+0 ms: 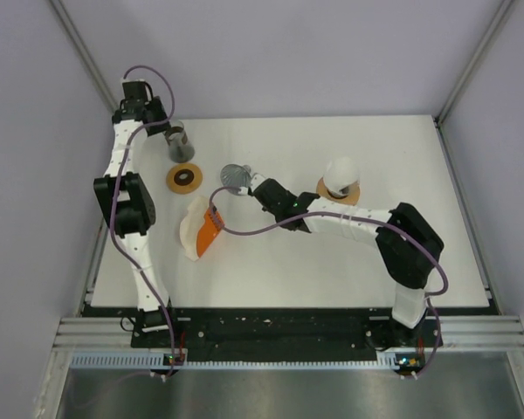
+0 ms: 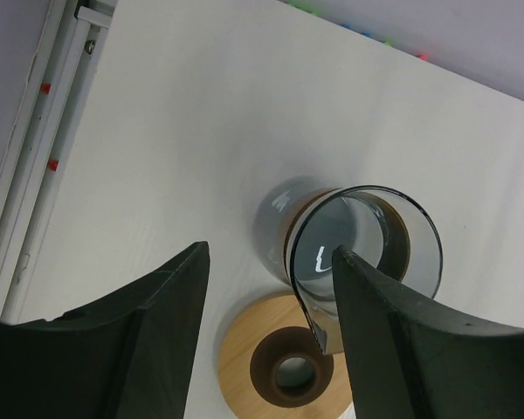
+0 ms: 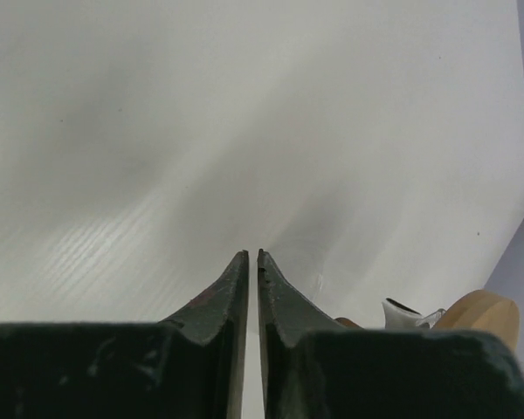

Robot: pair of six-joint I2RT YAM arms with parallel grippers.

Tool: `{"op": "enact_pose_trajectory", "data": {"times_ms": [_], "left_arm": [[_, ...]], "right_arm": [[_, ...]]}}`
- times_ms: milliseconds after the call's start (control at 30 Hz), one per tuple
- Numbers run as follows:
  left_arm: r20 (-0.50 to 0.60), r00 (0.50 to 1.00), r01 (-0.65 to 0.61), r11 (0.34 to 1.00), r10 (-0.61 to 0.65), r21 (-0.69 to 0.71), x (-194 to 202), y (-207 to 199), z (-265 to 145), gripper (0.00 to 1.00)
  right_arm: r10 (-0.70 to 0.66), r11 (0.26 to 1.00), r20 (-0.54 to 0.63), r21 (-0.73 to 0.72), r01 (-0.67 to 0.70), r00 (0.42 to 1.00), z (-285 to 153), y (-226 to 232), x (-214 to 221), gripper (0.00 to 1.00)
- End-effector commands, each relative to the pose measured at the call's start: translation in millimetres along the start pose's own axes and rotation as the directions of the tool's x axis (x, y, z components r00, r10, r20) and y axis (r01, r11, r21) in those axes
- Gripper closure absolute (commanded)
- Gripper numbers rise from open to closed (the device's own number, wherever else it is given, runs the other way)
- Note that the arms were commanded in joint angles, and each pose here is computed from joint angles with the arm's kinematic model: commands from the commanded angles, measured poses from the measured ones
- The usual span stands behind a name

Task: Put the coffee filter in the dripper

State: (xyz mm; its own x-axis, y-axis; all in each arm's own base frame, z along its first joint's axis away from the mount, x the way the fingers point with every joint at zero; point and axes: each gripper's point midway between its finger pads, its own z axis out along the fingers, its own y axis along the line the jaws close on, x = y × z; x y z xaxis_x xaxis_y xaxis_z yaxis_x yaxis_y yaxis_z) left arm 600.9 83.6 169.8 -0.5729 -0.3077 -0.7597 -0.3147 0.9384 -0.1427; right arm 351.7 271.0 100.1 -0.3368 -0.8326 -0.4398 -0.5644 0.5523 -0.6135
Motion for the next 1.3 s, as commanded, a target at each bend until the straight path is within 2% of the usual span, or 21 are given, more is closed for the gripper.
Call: {"op": "enact_pose_trajectory", "data": {"times_ms": [0,33,100,200,233,400,633,767,867,967,1067,1100,1267], "left_arm": [[0.050,0.999,0.003,1.000,-0.003,0.000,-14,-4,10,0.37],[0.044,0.999,0.001,1.000,-0.001,0.001,-11,-4,13,0.38],[0.040,0.999,-0.003,1.000,0.002,0.008,-8,-4,17,0.40],[0.035,0.999,-0.008,1.000,0.007,0.024,-4,-7,23,0.50],[0.029,1.000,-0.008,1.000,0.007,0.029,-2,-7,24,0.56],[0.031,0.999,-0.008,0.999,0.007,0.033,-1,-8,19,1.00],[0.122,0.992,-0.038,0.998,0.031,0.053,-38,-11,-32,1.00],[0.193,0.980,-0.072,0.988,0.044,0.140,-63,-28,-89,1.00],[0.223,0.973,-0.106,0.971,0.057,0.215,-66,-45,-134,1.00],[0.246,0.961,-0.196,0.938,0.125,0.287,-53,-72,-185,1.00],[0.233,0.950,-0.284,0.882,0.206,0.375,-19,-100,-222,1.00],[0.238,0.941,-0.324,0.842,0.241,0.432,-4,-120,-239,1.00],[0.208,0.896,-0.435,0.675,0.394,0.596,72,-165,-281,1.00]], "right_arm": [[0.119,0.992,0.095,-0.041,-0.115,0.988,-37,-14,-28,0.85],[0.138,0.990,0.108,-0.048,-0.133,0.985,-43,-16,-31,0.76],[0.173,0.983,0.130,-0.077,-0.164,0.976,-53,-17,-35,0.65],[0.223,0.972,0.170,-0.118,-0.205,0.960,-69,-21,-41,0.59],[0.240,0.967,0.182,-0.126,-0.220,0.954,-73,-23,-44,0.59],[0.298,0.951,0.228,-0.152,-0.269,0.927,-94,-33,-48,0.57],[0.379,0.920,0.267,-0.208,-0.331,0.886,-118,-42,-55,0.51],[0.432,0.896,0.294,-0.246,-0.369,0.853,-133,-48,-63,0.45],[0.467,0.879,0.315,-0.266,-0.395,0.827,-143,-55,-69,0.40],[0.537,0.839,0.319,-0.299,-0.454,0.781,-153,-63,-71,0.35],[0.585,0.808,0.322,-0.302,-0.505,0.744,-158,-75,-67,0.33],[0.601,0.797,0.316,-0.302,-0.523,0.734,-158,-78,-63,0.32],[0.681,0.733,0.325,-0.283,-0.619,0.657,-168,-103,-42,0.30]]}}
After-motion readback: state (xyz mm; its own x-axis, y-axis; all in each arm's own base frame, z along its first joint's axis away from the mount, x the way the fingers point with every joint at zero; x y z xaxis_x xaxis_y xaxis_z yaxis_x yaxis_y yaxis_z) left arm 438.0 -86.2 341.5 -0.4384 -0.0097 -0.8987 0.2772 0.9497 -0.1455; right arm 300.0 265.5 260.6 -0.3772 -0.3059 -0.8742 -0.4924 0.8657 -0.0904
